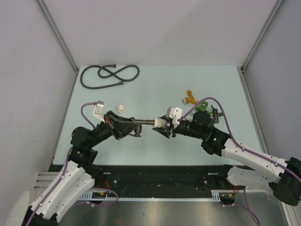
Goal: Install the water faucets
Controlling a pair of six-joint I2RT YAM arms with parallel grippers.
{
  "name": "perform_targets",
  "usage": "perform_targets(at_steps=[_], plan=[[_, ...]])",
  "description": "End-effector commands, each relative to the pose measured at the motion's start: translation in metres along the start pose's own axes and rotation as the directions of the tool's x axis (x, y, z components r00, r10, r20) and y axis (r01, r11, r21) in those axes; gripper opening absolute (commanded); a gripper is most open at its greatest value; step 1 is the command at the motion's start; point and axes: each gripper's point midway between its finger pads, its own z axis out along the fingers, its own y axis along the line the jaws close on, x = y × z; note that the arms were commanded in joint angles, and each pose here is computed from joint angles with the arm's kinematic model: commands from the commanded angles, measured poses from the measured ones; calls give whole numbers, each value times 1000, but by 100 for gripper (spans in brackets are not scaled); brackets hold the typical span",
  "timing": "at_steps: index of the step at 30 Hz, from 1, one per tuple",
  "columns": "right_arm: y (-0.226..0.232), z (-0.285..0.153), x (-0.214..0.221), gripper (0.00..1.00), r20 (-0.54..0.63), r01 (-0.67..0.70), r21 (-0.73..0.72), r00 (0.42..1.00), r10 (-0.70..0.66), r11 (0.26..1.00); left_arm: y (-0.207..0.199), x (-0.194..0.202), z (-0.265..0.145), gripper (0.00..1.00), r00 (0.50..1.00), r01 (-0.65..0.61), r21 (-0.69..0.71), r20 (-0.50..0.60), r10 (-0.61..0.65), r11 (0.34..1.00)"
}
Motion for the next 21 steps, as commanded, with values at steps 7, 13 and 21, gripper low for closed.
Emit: perform_targets(at_steps=[7, 13, 21], plan=[[18, -21, -92, 0, 217, -395, -364, 845, 489, 843, -23, -19, -12, 0, 584, -809, 136, 80, 807, 572], [12, -7, -78, 0, 34, -629, -438, 702, 711, 642, -33, 7, -30, 2, 227, -939, 295, 143, 963, 177], [22, 2, -62, 0, -104, -717, -498, 608, 787, 488, -28, 4, -39, 0, 179, -952, 267, 90, 980, 149]])
